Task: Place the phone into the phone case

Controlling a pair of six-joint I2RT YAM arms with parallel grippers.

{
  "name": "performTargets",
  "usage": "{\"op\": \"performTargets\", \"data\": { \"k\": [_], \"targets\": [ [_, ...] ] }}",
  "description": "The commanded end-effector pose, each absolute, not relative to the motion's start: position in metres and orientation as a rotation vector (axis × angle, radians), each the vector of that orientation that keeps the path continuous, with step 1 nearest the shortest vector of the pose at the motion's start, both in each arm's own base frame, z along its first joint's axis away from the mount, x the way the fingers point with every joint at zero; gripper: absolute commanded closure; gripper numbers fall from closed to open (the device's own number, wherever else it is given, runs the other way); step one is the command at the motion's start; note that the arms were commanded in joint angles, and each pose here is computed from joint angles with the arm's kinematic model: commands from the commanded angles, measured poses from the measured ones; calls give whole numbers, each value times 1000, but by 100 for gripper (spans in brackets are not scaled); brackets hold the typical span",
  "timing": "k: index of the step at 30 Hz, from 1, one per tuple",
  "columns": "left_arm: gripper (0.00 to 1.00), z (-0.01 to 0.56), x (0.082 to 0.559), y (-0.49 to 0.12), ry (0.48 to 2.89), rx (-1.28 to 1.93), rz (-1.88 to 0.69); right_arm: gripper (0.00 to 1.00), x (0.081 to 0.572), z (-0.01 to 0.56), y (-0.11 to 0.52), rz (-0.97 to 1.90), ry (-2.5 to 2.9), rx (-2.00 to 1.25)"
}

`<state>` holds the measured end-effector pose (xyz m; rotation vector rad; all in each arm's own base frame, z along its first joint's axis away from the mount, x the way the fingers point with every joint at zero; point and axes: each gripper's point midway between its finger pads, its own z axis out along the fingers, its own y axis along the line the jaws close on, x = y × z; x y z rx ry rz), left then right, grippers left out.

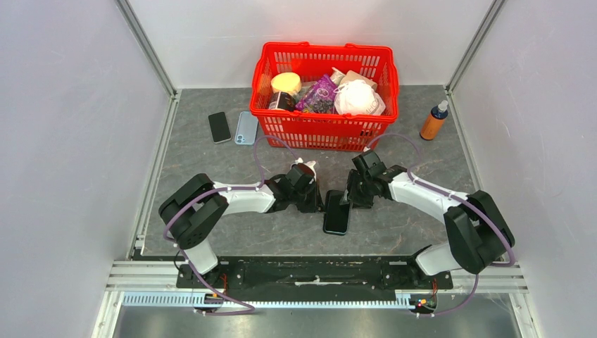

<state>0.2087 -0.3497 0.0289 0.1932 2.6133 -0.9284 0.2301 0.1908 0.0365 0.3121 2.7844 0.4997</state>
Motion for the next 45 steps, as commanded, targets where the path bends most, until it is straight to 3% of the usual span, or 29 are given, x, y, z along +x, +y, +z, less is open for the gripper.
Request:
{"op": "performTargets", "data": {
  "k": [1,7,16,32,45],
  "targets": [
    [92,35,217,-359,2573,216,-936,46,238,54,187,403,2745,263],
    [90,37,216,-359,2566,220,-940,43,234,52,174,281,2738,282],
    [77,39,213,-361,2560,247,-963,44,211,45,184,334,2729,297],
    [78,27,213,-368,2578,237,-995,74,218,34,206,281,2743,238],
    [63,32,213,-371,2563,231,-1024,77,217,23,232,298,2743,171]
  ]
}}
